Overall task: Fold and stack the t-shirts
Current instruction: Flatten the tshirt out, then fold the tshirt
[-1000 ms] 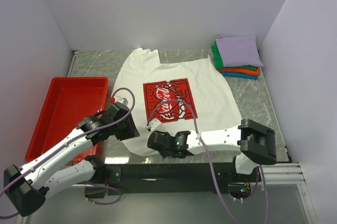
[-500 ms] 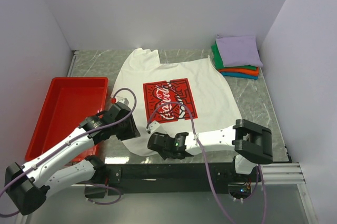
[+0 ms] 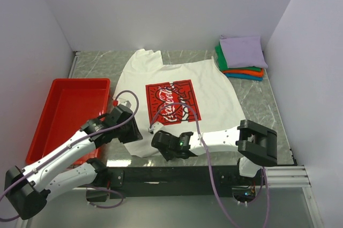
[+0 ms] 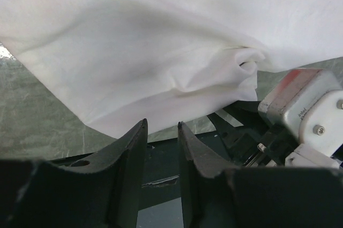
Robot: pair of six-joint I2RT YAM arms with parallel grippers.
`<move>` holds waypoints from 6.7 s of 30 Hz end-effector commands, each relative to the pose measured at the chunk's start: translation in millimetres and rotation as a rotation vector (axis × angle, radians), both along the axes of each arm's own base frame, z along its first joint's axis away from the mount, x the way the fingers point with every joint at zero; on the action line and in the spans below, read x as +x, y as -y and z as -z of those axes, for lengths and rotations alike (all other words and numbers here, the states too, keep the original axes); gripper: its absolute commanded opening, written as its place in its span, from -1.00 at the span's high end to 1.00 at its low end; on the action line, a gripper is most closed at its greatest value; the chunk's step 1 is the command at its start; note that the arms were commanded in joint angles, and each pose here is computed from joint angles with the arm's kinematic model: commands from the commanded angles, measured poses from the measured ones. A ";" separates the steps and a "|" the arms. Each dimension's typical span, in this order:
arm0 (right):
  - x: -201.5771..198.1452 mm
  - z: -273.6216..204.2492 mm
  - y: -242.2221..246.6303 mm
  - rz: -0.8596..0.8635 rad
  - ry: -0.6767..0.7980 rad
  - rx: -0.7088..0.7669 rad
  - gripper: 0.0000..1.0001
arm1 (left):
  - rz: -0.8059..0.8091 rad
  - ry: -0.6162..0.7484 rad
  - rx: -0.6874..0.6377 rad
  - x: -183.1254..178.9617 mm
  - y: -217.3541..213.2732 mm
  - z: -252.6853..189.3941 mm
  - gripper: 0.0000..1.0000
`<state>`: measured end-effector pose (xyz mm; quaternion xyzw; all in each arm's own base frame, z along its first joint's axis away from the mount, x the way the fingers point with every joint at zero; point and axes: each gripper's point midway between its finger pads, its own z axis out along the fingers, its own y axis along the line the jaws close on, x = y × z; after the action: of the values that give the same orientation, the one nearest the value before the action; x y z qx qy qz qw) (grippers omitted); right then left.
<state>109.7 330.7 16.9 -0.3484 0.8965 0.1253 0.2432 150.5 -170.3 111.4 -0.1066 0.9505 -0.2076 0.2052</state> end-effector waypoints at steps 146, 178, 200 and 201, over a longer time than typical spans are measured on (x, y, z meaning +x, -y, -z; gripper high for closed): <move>2.3 -26.6 78.0 0.294 -0.432 0.155 0.97 | 0.074 -0.194 -0.128 -112.3 21.9 20.4 0.06; 45.3 -86.3 128.8 0.639 -0.128 0.345 0.07 | 0.544 0.063 0.234 -132.9 141.8 63.9 0.01; 48.9 -86.0 222.2 1.072 -0.029 0.341 -0.08 | 0.493 0.123 0.323 -140.1 98.9 58.5 0.99; 48.7 -85.3 222.6 1.104 -0.039 0.355 -0.09 | 0.484 0.128 0.303 -139.2 97.6 52.1 0.99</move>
<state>159.5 123.6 108.5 0.1656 0.9239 0.1565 0.3074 3.7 -275.1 32.4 0.1934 0.9574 -0.0881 0.1956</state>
